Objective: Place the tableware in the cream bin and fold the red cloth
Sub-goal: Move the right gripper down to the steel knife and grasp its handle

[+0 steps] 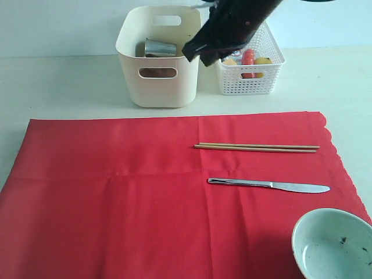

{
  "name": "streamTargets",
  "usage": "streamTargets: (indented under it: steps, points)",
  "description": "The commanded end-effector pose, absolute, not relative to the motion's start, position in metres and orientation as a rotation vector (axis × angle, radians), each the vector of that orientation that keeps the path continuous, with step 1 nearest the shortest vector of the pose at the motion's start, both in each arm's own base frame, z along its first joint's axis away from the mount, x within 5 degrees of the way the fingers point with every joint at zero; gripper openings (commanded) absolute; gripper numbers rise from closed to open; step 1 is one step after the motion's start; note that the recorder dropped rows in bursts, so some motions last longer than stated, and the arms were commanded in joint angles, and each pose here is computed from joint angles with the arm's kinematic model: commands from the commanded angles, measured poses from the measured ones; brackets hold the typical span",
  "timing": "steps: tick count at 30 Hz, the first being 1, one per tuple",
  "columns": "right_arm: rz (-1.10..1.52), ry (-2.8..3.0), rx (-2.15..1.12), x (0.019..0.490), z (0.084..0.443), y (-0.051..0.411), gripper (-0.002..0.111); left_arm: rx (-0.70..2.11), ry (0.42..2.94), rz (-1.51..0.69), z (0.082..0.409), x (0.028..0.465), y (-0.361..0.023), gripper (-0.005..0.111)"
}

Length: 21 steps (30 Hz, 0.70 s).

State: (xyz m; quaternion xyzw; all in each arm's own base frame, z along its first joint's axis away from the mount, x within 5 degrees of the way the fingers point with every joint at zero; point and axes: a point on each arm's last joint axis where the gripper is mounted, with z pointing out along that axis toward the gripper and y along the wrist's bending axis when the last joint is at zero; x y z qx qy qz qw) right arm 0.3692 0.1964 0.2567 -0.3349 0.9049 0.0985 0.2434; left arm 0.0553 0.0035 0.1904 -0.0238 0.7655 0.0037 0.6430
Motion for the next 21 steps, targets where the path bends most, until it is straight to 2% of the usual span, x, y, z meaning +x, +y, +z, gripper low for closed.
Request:
streamTargets:
  steps: [1,9,21]
  points:
    - [0.232,2.507,-0.918,0.35,0.244,0.182,0.0,-0.044,1.735,0.006,0.19,0.055,0.003,0.003]
    - [0.219,2.589,-0.931,0.319,0.217,0.166,0.0,-0.044,1.735,0.006,0.19,0.055,0.003,0.003]
    - [0.213,2.651,-0.947,0.287,0.206,0.151,0.0,-0.044,1.735,0.006,0.19,0.055,0.003,0.003]
